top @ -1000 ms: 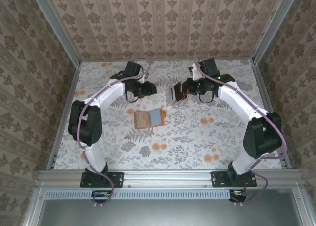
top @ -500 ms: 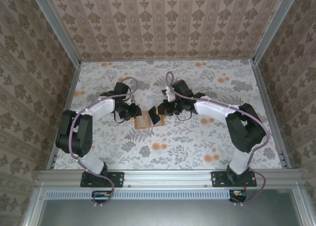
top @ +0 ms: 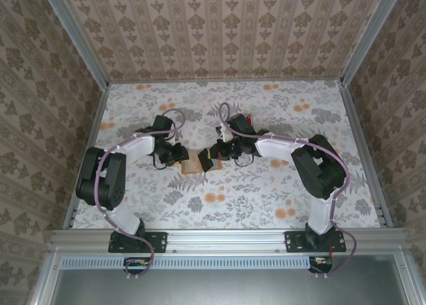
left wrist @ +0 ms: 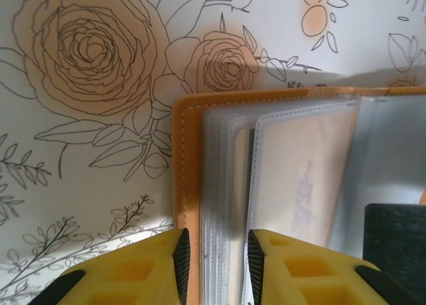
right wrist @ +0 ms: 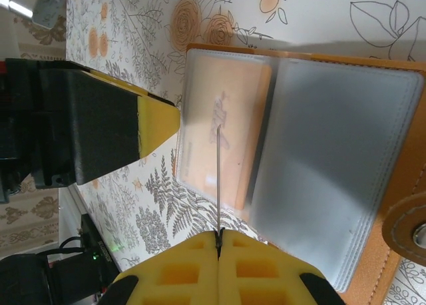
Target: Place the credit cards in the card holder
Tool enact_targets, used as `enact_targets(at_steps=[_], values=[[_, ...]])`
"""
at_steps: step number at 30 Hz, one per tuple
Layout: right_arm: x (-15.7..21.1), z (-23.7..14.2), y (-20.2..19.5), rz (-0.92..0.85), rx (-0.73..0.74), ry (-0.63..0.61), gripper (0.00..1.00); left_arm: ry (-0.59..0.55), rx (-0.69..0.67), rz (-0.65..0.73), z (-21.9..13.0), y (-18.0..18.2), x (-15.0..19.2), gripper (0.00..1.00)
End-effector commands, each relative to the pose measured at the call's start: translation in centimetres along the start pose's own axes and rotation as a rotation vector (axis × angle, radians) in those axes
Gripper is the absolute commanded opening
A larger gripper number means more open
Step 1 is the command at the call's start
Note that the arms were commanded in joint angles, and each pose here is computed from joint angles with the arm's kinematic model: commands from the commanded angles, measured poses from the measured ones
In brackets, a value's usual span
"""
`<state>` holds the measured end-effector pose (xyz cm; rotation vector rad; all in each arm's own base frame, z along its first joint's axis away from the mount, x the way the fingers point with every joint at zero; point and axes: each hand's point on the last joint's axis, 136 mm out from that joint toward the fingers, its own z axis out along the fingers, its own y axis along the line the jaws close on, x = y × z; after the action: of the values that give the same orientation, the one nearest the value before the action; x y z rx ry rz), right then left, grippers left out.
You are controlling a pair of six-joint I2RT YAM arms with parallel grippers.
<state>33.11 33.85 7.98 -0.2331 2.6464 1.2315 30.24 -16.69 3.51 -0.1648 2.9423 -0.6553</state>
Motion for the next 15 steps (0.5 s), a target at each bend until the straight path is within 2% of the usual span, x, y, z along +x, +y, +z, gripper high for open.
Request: enact_targets(at_steps=[1,15], values=[[0.1,0.5,-1.7,0.03,0.035,-0.008,0.0,0.017,-0.02,-0.004,0.8,1.0,0.3,0.32],[-0.1,1.8,-2.8,0.083,0.031,-0.001,0.0,0.036,-0.031,-0.018,1.6,1.8,1.0,0.29]])
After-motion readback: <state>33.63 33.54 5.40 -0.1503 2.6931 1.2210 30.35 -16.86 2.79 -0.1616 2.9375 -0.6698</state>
